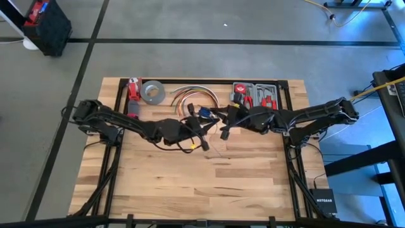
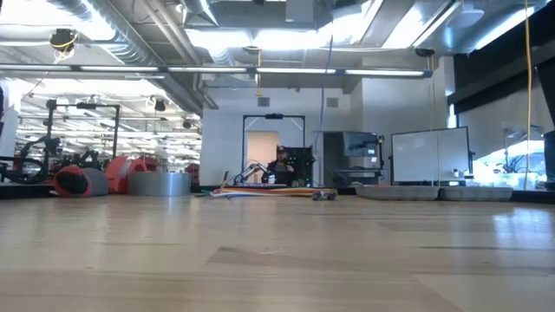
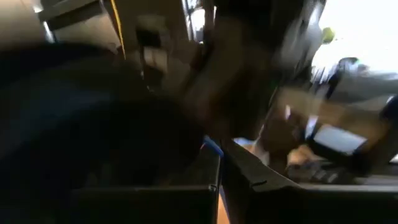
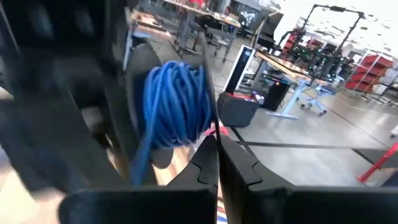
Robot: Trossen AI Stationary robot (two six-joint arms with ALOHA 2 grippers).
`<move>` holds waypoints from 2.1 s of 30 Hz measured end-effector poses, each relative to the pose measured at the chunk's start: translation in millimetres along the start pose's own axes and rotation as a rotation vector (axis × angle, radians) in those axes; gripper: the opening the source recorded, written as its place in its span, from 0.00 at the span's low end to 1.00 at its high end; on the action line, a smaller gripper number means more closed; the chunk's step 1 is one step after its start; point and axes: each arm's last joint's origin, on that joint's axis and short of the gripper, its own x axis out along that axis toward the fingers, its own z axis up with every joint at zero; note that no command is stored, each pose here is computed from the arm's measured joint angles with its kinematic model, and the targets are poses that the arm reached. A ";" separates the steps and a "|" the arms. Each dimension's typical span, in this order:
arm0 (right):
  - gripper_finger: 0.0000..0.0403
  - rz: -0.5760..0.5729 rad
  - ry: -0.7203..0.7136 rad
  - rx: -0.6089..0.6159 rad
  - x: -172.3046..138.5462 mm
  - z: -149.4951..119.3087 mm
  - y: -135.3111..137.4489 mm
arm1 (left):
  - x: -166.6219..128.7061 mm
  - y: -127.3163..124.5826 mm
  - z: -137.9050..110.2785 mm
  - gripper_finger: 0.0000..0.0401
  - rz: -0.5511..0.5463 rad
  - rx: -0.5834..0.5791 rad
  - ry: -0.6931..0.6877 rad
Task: Coil cords
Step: Coil the blue wire on the black spool
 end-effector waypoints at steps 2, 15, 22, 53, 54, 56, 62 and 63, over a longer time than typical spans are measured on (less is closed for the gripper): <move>0.00 0.007 -0.008 0.003 -2.3 1.5 -1.0 | 1.7 -2.1 -5.9 0.00 0.009 0.028 0.028; 0.00 0.033 -0.174 0.086 -32.9 30.6 -22.1 | 5.3 -7.2 -27.5 0.00 -0.010 0.119 0.147; 0.00 0.033 -0.230 0.112 -52.4 41.3 -35.5 | 6.1 -2.9 -35.4 0.00 -0.006 0.109 0.222; 0.00 0.028 -0.165 0.070 -54.9 35.5 -36.8 | -12.0 -8.6 2.1 0.34 -0.229 -0.042 0.053; 0.00 0.027 -0.165 0.064 -54.8 35.4 -36.8 | -8.0 -7.3 0.7 0.34 -0.250 -0.047 0.034; 0.00 0.026 -0.166 0.060 -54.9 35.5 -36.8 | 0.2 -5.5 -4.6 0.34 -0.282 -0.065 0.010; 0.01 0.026 -0.166 0.055 -54.8 35.5 -36.8 | 23.5 -2.7 -25.5 0.34 -0.303 -0.091 -0.046; 0.01 0.026 -0.166 0.055 -54.8 35.5 -36.8 | 26.4 -2.9 -30.1 0.34 -0.317 -0.088 -0.040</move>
